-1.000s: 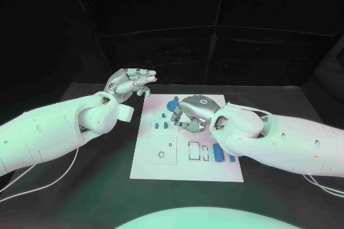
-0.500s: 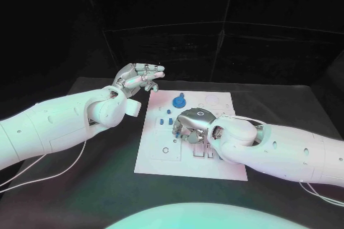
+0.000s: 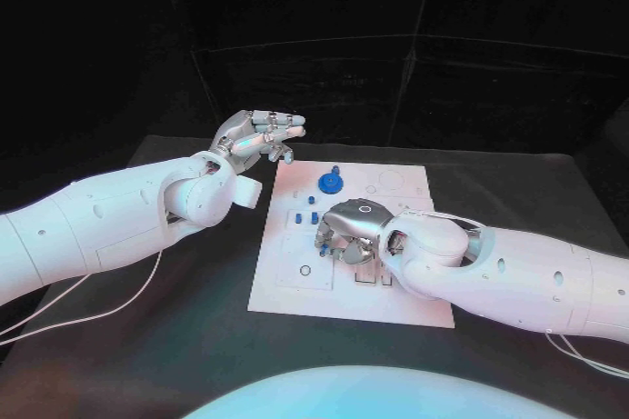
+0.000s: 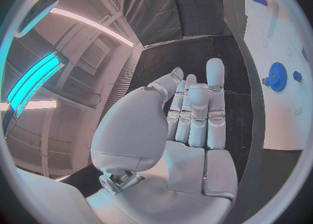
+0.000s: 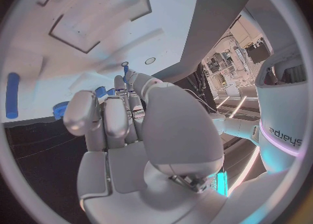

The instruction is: Assemble the parts on the task board

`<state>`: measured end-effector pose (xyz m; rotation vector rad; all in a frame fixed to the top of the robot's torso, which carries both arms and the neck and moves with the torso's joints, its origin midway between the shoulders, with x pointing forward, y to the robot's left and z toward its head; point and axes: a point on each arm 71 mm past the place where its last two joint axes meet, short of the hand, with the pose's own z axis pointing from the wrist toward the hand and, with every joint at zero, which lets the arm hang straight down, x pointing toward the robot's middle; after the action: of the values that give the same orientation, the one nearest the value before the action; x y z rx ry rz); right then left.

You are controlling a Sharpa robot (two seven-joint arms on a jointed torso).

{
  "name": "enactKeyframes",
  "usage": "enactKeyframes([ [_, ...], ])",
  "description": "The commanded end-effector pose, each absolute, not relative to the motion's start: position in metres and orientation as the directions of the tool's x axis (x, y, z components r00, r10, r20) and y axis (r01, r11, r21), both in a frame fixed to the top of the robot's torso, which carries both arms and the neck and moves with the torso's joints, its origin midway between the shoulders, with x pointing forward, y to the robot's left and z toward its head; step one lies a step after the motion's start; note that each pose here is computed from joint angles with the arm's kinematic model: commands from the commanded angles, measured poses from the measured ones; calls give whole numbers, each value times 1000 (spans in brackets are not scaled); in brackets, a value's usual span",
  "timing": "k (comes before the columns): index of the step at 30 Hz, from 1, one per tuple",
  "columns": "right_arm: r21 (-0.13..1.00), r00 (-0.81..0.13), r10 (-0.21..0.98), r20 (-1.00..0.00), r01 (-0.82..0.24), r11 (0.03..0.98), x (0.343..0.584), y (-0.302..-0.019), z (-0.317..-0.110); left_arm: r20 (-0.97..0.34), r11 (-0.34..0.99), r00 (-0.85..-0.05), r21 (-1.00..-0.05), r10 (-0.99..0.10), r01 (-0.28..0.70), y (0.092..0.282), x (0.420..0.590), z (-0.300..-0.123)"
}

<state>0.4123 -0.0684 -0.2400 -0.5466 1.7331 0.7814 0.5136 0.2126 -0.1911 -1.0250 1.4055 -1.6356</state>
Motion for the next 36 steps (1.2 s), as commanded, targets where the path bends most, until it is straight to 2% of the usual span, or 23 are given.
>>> enactKeyframes([
  [1,226,-290,14,-957,-713,664,411,-67,-240,112,-140,-416,-989,-902,39,212,514,-189],
  [36,177,-306,-74,-949,-712,680,413,-61,-253,117,-142,-428,-989,-896,27,210,514,-190],
])
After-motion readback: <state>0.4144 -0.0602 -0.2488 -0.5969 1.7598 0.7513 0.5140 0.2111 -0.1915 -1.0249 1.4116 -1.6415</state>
